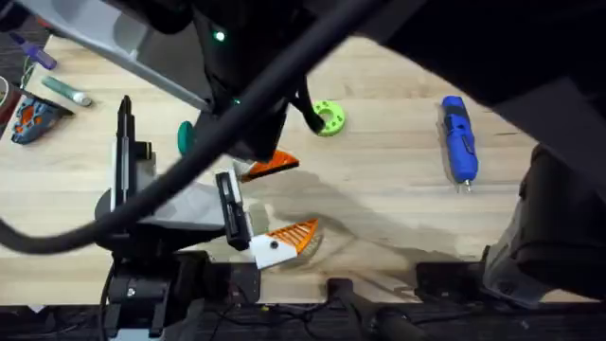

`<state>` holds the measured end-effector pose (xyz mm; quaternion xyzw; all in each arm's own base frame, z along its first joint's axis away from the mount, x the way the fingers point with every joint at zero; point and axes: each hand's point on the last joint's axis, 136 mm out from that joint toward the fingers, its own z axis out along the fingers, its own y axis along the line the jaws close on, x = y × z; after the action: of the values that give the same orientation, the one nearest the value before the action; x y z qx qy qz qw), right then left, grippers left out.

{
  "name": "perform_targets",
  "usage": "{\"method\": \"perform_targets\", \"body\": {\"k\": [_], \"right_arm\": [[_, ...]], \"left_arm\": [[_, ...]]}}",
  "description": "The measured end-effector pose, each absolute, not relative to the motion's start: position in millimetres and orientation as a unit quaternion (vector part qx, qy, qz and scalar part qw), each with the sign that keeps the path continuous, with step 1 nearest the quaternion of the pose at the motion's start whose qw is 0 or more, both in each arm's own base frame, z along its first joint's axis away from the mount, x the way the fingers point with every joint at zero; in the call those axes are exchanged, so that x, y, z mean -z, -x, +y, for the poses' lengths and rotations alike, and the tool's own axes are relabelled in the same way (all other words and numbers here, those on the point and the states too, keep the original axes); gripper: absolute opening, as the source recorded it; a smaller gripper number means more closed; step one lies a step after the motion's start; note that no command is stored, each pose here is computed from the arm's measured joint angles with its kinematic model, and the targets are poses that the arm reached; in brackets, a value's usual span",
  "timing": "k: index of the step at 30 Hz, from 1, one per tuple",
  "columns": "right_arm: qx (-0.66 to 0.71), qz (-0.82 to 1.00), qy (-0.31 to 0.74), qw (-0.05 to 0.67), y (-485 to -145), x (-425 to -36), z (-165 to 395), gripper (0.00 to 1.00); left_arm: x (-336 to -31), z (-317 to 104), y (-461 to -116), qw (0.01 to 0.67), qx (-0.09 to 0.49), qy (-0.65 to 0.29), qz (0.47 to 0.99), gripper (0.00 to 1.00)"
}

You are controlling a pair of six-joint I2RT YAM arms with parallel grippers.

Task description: Pick up the gripper from the table and insert it into the empty holder that is missing its gripper. Then pick up a screw, insert it into the mounting hole, and use the screwdriver to tighten it. Finally, clean up the table by picking up the vegetable and placing it into the bucket.

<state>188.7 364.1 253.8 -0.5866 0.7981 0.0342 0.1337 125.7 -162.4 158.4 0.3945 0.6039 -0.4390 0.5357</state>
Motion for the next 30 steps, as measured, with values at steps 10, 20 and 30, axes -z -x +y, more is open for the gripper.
{"method": "perform_targets", "body": {"k": [10, 20, 30], "right_arm": [[-0.031, 0.783, 0.608, 0.125, -186.4, -249.5, 364.6, 0.006], [-0.029, 0.769, 0.626, 0.126, -185.1, -249.3, 365.8, 0.006], [-0.025, 0.762, 0.636, 0.121, -185.9, -243.1, 369.5, 0.006]], "left_arm": [[-158.4, -162.4, -125.7, 0.536, 0.439, -0.394, 0.604, 0.985], [-158.4, -162.4, -125.5, 0.535, 0.439, -0.395, 0.604, 0.986], [-158.4, -162.5, -125.4, 0.535, 0.44, -0.395, 0.604, 0.986]]}}
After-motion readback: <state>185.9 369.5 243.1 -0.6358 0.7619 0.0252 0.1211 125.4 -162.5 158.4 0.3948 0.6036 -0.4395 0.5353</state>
